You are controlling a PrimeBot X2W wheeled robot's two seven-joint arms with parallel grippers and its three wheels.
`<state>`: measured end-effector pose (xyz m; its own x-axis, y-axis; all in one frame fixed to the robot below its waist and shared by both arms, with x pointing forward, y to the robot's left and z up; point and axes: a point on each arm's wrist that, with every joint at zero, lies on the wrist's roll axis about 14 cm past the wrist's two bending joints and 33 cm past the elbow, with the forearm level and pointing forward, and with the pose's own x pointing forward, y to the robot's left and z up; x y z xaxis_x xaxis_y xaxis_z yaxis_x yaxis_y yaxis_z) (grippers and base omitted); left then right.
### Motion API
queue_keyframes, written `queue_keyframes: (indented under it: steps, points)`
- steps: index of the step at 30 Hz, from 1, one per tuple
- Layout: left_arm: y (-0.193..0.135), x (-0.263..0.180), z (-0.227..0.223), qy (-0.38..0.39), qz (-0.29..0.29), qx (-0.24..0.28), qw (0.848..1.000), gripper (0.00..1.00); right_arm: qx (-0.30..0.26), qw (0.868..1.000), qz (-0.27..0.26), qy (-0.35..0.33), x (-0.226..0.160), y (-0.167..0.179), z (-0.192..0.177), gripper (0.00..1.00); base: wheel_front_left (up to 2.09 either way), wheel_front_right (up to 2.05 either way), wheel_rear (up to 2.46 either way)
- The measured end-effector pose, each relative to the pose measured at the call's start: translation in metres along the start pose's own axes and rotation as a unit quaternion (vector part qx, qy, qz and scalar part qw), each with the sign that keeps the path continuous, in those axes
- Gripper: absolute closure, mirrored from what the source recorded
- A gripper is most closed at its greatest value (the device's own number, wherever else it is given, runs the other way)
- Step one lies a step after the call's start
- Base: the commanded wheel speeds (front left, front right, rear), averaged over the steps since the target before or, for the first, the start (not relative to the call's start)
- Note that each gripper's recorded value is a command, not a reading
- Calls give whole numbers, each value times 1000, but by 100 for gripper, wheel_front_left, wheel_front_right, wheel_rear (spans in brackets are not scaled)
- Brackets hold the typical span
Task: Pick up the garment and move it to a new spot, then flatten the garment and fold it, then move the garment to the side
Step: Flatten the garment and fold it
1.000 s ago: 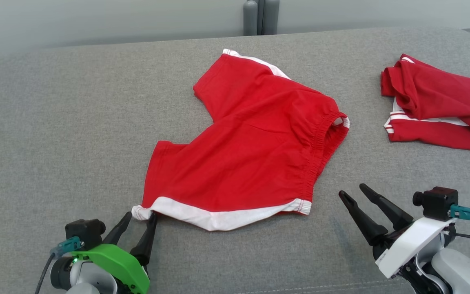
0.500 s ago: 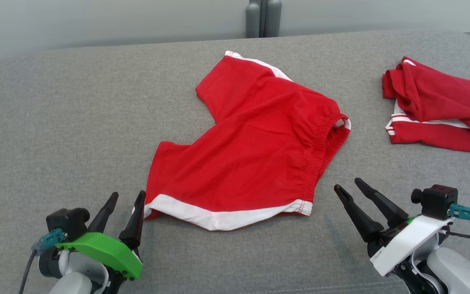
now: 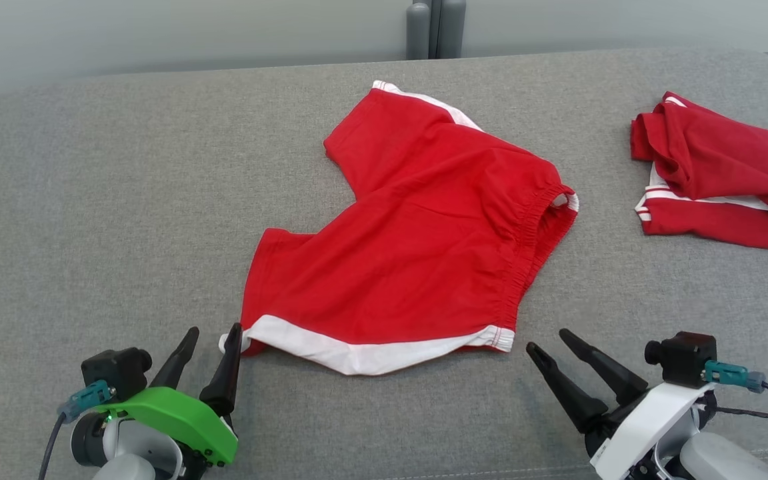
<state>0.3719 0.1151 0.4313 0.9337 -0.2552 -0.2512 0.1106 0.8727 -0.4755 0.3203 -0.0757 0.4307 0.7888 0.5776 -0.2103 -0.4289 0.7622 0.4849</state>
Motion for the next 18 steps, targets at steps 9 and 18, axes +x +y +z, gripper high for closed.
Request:
queue_keyframes:
  steps: [9,18]
  points:
    - [7,-1,-18,44,18,-38,998,0,-1,999,20,34,3,11,-20,0,0,0,0]
    - [4,-2,-32,78,18,-92,993,0,-10,999,29,38,17,11,-18,0,0,0,0]
